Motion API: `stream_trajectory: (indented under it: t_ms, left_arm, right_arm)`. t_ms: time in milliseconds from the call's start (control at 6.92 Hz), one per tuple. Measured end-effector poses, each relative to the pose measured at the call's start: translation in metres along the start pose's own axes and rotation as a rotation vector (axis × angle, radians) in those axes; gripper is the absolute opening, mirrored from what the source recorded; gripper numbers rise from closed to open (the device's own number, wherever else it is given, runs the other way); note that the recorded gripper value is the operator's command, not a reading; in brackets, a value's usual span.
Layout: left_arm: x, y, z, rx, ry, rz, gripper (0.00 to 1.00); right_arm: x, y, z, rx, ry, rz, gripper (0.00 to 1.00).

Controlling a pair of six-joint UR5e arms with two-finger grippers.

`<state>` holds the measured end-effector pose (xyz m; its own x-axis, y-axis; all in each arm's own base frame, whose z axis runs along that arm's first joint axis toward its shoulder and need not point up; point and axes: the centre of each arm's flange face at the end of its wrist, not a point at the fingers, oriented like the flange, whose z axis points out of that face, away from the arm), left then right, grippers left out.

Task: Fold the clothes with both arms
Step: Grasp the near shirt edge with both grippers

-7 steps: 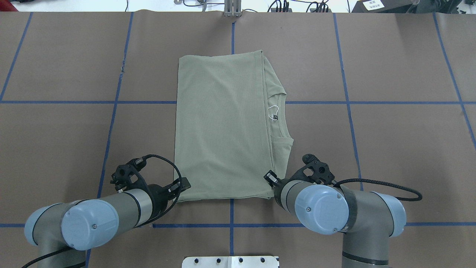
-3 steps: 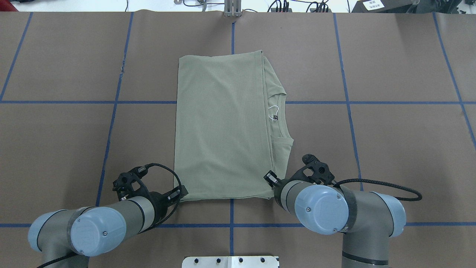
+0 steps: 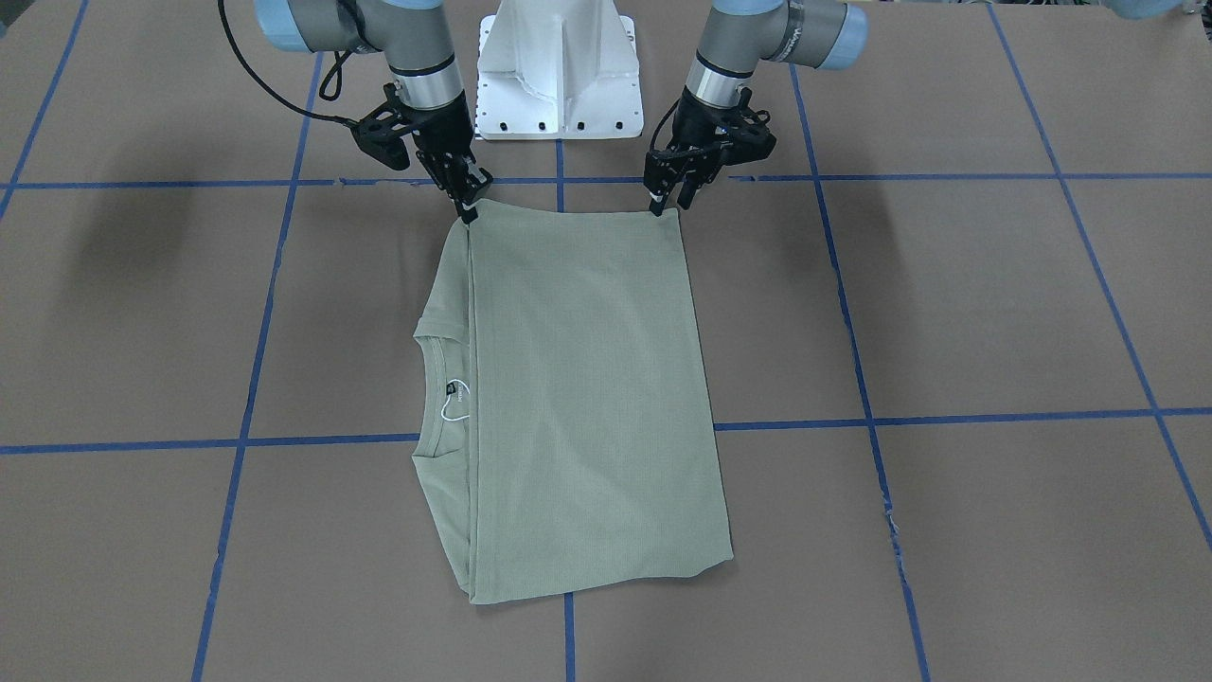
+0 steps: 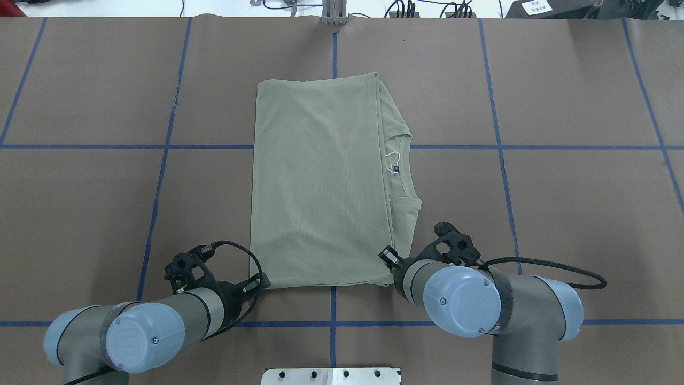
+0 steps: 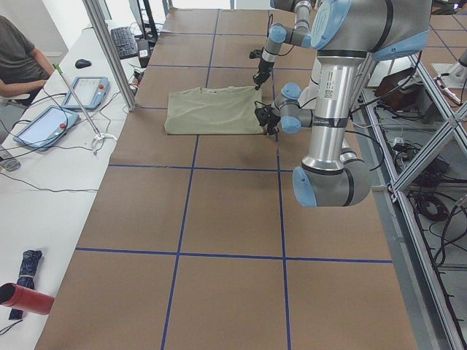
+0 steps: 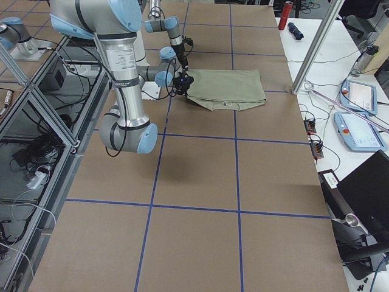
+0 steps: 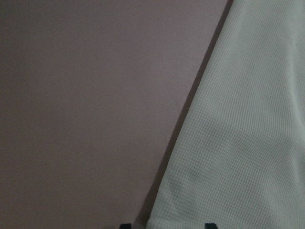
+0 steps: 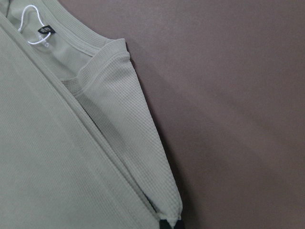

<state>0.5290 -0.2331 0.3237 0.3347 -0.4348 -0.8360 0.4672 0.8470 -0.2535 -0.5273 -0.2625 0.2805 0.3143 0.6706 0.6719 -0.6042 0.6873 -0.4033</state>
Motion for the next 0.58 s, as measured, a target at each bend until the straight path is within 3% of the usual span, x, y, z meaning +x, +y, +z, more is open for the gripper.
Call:
stream_trajectory:
  t_ms: [145, 578]
  left_arm:
    - [0.0001, 0.0004, 0.0006, 0.0, -0.001, -0.009, 0.0]
    - [-0.0005, 0.0014, 0.001, -0.001, -0.002, -0.038, 0.0]
  right_arm:
    - [0.0001, 0.0001, 0.0003, 0.0, 0.0, 0.0, 0.0]
    - [0.0005, 0.0007, 0.0005, 0.0, 0.001, -0.001, 0.0]
